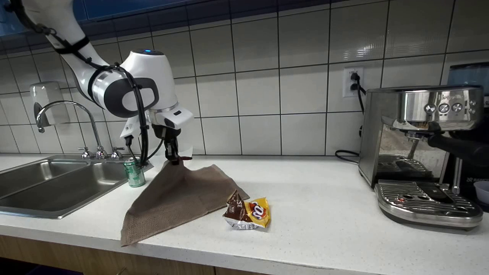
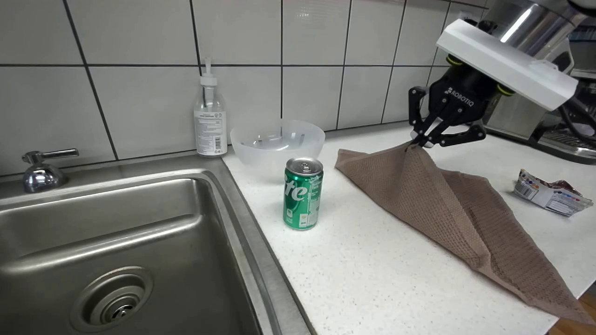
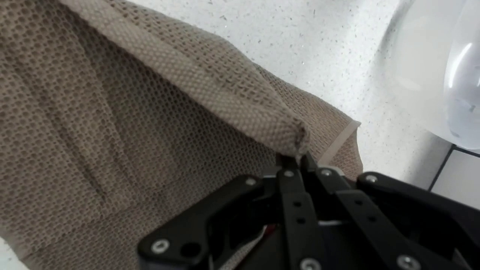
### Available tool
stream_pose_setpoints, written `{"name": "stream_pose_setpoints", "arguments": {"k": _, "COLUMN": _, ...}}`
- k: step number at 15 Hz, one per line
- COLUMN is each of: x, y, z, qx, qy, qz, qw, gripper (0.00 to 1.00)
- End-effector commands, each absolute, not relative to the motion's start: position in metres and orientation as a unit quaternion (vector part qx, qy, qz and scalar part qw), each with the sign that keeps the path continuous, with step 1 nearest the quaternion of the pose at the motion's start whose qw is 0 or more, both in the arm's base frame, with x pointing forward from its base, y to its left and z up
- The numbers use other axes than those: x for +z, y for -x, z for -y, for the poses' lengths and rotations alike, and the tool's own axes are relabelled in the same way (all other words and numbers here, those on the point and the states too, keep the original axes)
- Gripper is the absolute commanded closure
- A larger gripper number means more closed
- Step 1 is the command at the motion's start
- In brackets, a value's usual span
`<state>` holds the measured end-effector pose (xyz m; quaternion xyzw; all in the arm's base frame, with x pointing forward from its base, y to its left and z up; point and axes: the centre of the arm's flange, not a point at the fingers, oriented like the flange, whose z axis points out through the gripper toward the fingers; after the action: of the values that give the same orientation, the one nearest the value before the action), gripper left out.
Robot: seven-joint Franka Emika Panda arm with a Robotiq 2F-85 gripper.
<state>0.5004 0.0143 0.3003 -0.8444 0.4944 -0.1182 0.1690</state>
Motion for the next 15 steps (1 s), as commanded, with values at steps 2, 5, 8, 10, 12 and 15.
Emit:
{"name": "stream_pose_setpoints", "arguments": {"k": 2, "x": 0.311, "y": -0.491, "z": -0.003, "qx": -0.13, "qy": 0.836, "qz": -0.508, "qw": 0.164, "gripper": 0.99}}
{"name": "stream_pose_setpoints", "arguments": {"k": 5, "x": 0.31, "y": -0.49, "z": 0.005, "qx": -0.131, "qy": 0.83, "qz": -0.517, "qw": 0.162, "gripper": 0.99}}
{"name": "stream_pose_setpoints", "arguments": {"k": 8, "x": 0.31, "y": -0.491, "z": 0.015, "qx": -0.133, "qy": 0.825, "qz": -0.526, "qw": 0.159, "gripper": 0.99}}
{"name": "stream_pose_setpoints", "arguments": {"k": 10, "x": 0.311, "y": -0.491, "z": 0.021, "qx": -0.136, "qy": 0.822, "qz": -0.53, "qw": 0.157, "gripper": 0.99}}
{"name": "stream_pose_setpoints", "arguments": {"k": 12, "x": 0.311, "y": -0.491, "z": 0.027, "qx": -0.139, "qy": 0.819, "qz": -0.535, "qw": 0.154, "gripper": 0.99}}
{"name": "stream_pose_setpoints", "arguments": {"k": 15, "x": 0.31, "y": -0.489, "z": 0.035, "qx": -0.141, "qy": 0.816, "qz": -0.541, "qw": 0.149, "gripper": 0.99}}
